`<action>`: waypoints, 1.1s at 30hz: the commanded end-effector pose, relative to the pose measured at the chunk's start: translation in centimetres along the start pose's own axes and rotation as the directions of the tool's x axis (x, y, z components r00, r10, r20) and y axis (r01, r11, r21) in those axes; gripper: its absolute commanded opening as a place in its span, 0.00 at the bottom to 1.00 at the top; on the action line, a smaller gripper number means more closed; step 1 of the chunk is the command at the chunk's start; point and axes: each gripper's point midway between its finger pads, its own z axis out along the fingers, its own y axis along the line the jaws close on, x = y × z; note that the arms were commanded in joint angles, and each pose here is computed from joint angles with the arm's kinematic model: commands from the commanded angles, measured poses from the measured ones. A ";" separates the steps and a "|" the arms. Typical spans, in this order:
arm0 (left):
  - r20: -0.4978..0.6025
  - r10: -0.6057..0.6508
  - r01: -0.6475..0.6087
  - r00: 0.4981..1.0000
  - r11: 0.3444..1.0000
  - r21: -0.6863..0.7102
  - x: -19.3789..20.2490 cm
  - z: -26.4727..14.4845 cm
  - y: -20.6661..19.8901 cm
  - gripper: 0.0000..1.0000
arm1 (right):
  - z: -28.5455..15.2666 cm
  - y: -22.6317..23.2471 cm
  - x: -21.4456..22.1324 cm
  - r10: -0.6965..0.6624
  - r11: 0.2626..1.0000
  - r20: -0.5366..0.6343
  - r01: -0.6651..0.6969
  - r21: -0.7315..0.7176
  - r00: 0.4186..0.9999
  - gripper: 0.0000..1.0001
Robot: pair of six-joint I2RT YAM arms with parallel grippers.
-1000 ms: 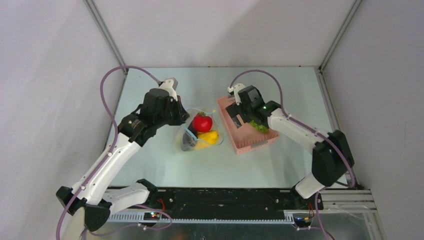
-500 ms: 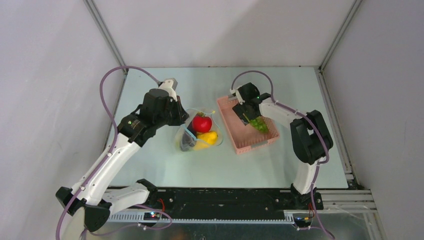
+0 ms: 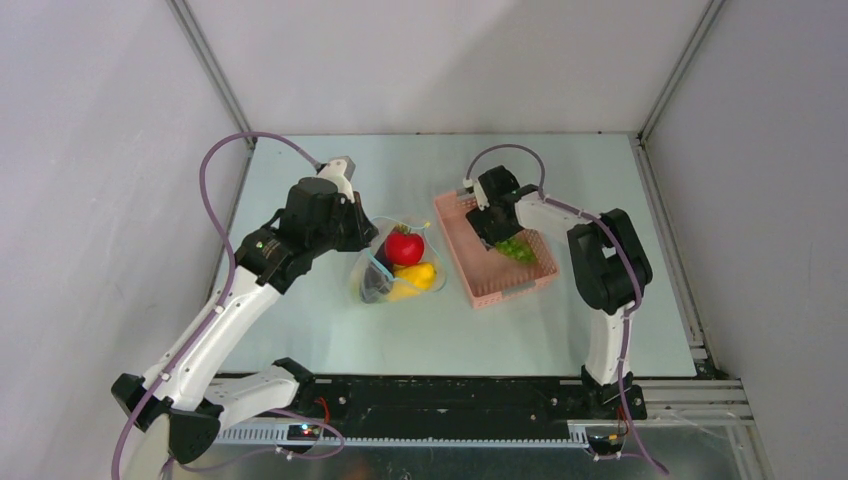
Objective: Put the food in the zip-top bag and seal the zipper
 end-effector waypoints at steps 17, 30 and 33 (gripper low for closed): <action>0.069 -0.005 0.003 0.998 0.999 0.036 -1.8 -0.5 -0.8 0.01 | -16.5 1.8 -9.0 0.328 0.942 0.452 -0.250 -0.225 0.830 0.02; 0.033 -0.010 0.007 0.999 0.997 0.078 -1.1 -0.1 -1.6 0.01 | -38.0 13.3 -11.9 0.439 0.800 0.766 0.184 -0.571 0.469 0.00; 0.031 -0.010 0.008 0.999 0.996 0.083 -1.1 -0.1 -1.7 0.01 | -38.3 16.0 -12.2 0.435 0.768 0.773 0.259 -0.586 0.461 0.00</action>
